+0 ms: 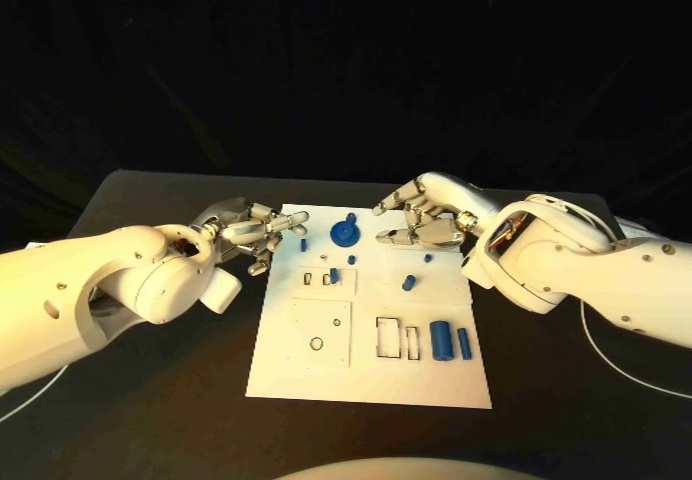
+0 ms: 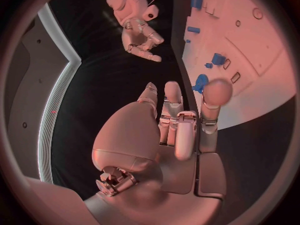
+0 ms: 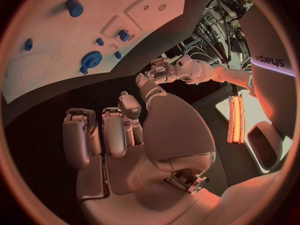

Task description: Assemble the parts on the task board

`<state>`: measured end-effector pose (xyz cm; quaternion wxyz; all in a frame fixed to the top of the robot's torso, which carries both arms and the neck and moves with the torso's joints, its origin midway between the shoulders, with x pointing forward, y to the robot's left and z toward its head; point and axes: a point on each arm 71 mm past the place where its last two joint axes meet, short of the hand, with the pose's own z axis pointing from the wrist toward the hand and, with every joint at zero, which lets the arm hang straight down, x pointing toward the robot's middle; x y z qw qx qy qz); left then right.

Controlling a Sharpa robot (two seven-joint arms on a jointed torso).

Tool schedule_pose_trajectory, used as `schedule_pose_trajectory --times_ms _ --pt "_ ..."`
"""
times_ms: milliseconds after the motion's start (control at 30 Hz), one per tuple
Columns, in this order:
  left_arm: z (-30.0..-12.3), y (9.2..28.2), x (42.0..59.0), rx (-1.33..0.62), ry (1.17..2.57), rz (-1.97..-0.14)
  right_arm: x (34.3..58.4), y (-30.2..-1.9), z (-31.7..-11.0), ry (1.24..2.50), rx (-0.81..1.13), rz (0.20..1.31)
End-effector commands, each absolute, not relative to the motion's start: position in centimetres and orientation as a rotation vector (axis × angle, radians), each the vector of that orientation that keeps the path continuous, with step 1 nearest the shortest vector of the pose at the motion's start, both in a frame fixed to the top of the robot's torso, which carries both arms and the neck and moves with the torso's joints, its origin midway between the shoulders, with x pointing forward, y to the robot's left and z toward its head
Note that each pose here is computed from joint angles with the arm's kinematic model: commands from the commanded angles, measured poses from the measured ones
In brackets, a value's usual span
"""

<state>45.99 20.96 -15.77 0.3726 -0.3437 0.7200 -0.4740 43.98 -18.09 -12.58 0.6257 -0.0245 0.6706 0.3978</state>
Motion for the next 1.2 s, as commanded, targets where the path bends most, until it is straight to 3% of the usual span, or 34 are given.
schedule_pose_trajectory --times_ms 33,267,567,1200 --pt "-16.1 20.9 46.2 -0.600 2.124 -0.827 44.1 -19.0 -12.2 1.583 0.061 1.028" --pt "-14.6 19.1 47.6 -0.347 2.203 -0.542 44.7 -21.1 -11.5 1.572 0.124 0.990" --pt "-15.1 15.7 50.0 -0.218 2.242 -0.340 45.2 -21.7 -11.5 1.568 0.153 0.962" --pt "-16.4 11.6 51.4 -0.088 2.314 -0.259 45.5 -21.7 -11.7 1.584 0.166 0.943"
